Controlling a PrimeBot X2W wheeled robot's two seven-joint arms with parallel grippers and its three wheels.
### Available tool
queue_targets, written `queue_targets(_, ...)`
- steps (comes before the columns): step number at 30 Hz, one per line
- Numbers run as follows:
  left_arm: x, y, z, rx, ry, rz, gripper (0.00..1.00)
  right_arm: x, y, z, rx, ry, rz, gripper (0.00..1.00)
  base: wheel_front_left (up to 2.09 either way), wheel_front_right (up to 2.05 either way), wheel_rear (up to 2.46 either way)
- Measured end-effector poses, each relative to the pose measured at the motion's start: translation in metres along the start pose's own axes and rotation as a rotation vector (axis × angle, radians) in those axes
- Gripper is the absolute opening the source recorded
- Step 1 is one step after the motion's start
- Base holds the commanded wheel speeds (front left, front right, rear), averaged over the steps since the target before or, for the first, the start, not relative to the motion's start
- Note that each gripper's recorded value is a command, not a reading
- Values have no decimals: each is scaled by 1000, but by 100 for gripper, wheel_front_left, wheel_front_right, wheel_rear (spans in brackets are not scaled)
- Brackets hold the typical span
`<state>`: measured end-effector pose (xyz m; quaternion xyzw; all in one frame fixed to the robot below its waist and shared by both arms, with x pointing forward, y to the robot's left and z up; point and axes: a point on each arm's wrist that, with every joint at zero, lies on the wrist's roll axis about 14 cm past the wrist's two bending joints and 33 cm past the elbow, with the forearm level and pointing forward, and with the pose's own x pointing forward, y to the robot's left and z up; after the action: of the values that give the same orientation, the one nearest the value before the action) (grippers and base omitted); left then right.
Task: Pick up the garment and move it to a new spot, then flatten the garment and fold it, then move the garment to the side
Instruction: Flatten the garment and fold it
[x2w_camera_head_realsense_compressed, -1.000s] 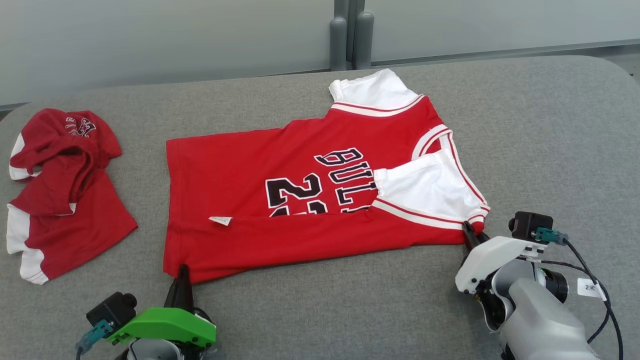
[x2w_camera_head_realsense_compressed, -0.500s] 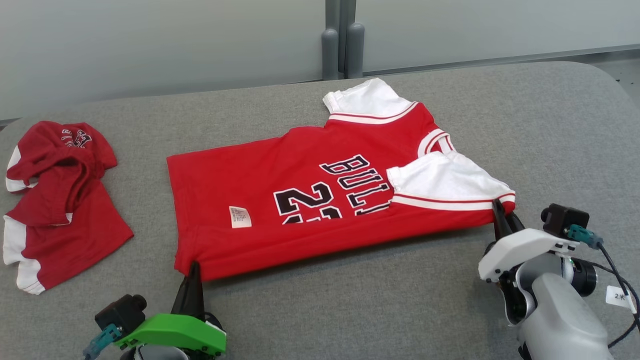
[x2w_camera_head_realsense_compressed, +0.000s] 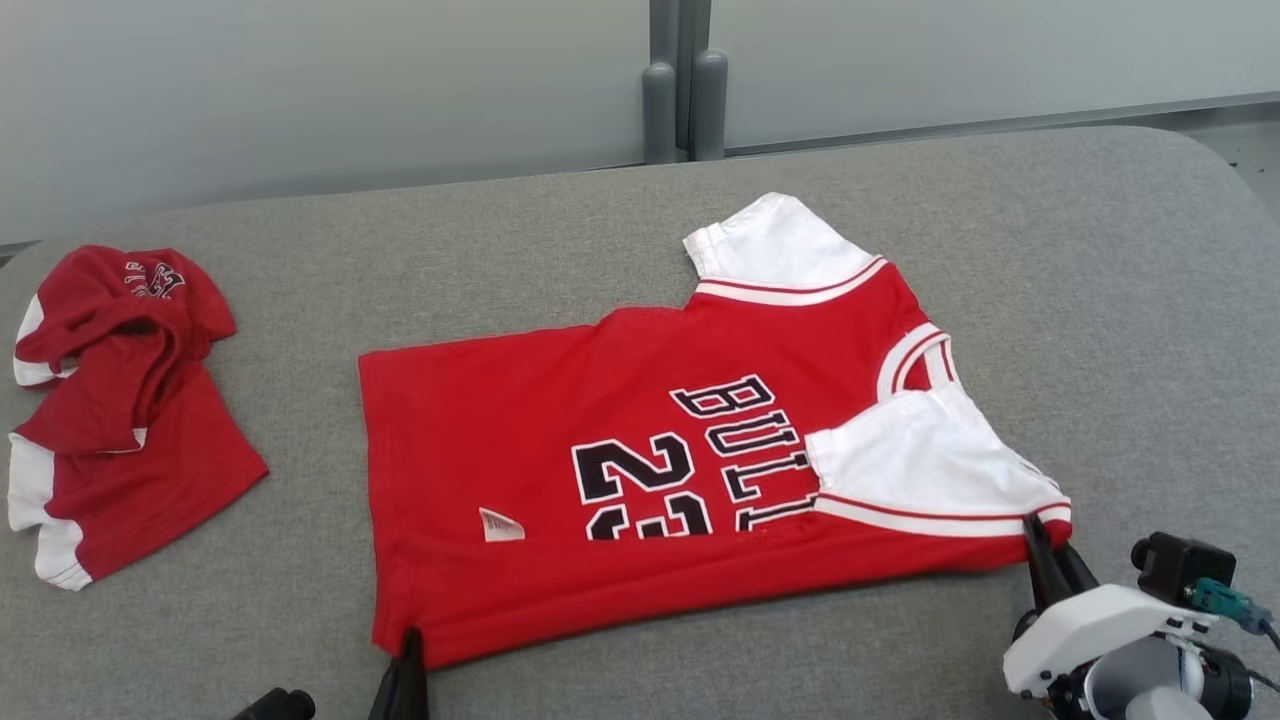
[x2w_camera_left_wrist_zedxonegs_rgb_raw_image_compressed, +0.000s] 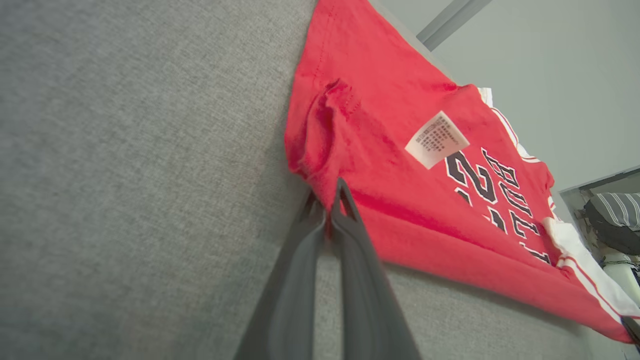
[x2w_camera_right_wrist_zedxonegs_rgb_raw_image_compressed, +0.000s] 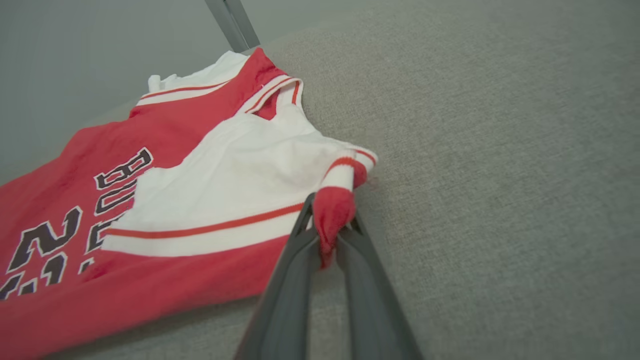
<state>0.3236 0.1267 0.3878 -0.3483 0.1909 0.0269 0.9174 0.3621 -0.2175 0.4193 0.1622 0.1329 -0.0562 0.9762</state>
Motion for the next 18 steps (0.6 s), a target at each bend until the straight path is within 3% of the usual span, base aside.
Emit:
queue_targets(9, -6, 8, -7, 6, 22, 31, 0, -22, 2, -24, 44, 79, 12, 0, 0, 0, 0)
queue_targets(12, -6, 11, -8, 18, 25, 35, 0, -26, 3, -27, 51, 86, 15, 15, 0, 0, 0)
queue_targets(13, -6, 11, -8, 18, 25, 35, 4, -26, 3, -27, 51, 86, 15, 24, 0, 0, 0)
queue_targets(14, -6, 11, -8, 20, 26, 36, 31, -26, 3, -27, 53, 84, 15, 32, 0, 0, 0)
queue_targets(15, -6, 11, -8, 22, 26, 37, 54, -27, 2, -26, 54, 81, 12, 49, 0, 0, 0)
queue_targets(16, -6, 11, -8, 24, 27, 36, 54, -29, 0, -26, 55, 80, 8, 49, 0, 0, 0)
queue_targets(17, -6, 11, -8, 32, 29, 35, 100, -31, -2, -27, 56, 80, 2, 96, 0, 0, 0)
queue_targets(18, -6, 11, -7, 40, 28, 33, 100, -32, -5, -26, 56, 78, -5, 100, 0, 0, 0)
